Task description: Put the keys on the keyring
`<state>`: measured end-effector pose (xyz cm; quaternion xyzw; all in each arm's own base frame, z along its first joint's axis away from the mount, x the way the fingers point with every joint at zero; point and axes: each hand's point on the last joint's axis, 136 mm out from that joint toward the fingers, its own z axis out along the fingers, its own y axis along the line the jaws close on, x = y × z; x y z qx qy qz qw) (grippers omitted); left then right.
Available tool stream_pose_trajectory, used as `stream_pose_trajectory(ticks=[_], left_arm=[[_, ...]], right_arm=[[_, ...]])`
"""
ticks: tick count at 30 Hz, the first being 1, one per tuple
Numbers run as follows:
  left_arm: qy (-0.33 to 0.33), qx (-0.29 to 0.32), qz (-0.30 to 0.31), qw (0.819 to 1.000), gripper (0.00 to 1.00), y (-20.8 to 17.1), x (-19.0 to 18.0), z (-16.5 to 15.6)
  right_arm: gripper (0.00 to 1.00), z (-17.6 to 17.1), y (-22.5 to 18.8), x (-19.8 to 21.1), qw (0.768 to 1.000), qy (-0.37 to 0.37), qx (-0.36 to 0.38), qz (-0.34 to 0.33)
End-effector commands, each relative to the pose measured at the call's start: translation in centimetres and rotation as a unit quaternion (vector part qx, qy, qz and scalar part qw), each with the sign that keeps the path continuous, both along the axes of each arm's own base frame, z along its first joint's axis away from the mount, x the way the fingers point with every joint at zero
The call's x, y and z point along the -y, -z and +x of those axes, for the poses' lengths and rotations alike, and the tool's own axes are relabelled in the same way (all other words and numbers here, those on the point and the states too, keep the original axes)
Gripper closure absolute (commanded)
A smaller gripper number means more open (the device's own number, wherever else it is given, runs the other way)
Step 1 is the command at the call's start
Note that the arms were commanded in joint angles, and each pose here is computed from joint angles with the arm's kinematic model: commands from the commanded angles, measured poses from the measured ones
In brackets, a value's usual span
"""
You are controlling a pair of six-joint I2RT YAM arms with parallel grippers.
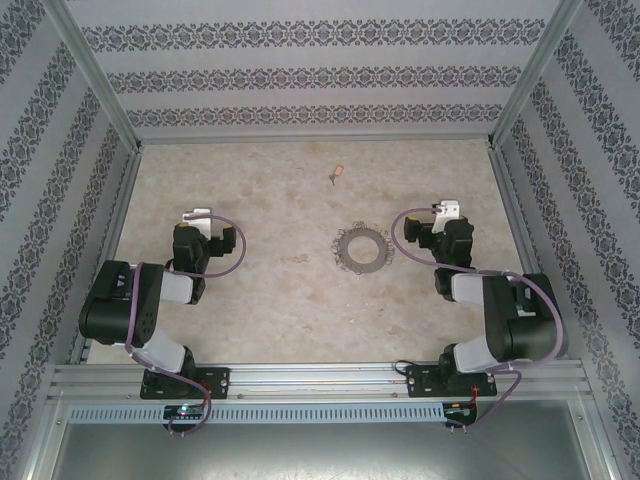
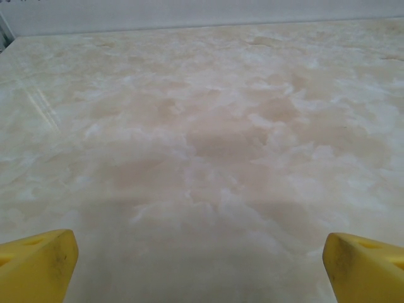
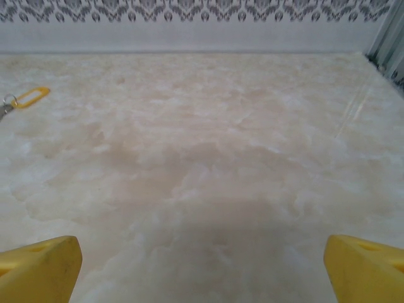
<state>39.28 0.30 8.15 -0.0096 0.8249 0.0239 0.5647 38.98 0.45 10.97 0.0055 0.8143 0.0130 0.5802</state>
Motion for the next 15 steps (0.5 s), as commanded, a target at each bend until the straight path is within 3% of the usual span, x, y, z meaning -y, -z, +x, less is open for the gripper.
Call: stream_pose_trajectory(ticks=[1, 5, 9, 15], left_arm=[[0.003, 0.02, 0.006, 1.0, 0.0, -2.1, -0.3, 0.2], [-0.011, 0.003, 0.008, 1.0, 0.0, -3.7, -0.6, 0.0], [-0.032, 0.006, 0.006, 0.999, 0.0, -6.7, 0.1, -0.6], [0.038, -0.038, -0.114, 0.992, 0.0, -9.6, 6.1, -1.9]], right_arm=[[0.02, -0.1, -2.6, 0.2, 1.0, 0.001, 0.021, 0.002], [0.02, -1.2, -3.7, -0.8, 1.0, -0.009, 0.004, -0.014], [0.02, -2.6, -5.9, -1.5, 0.999, 0.01, -0.028, 0.015], [0.02, -4.7, -7.5, -4.7, 0.993, -0.041, -0.082, 0.069]])
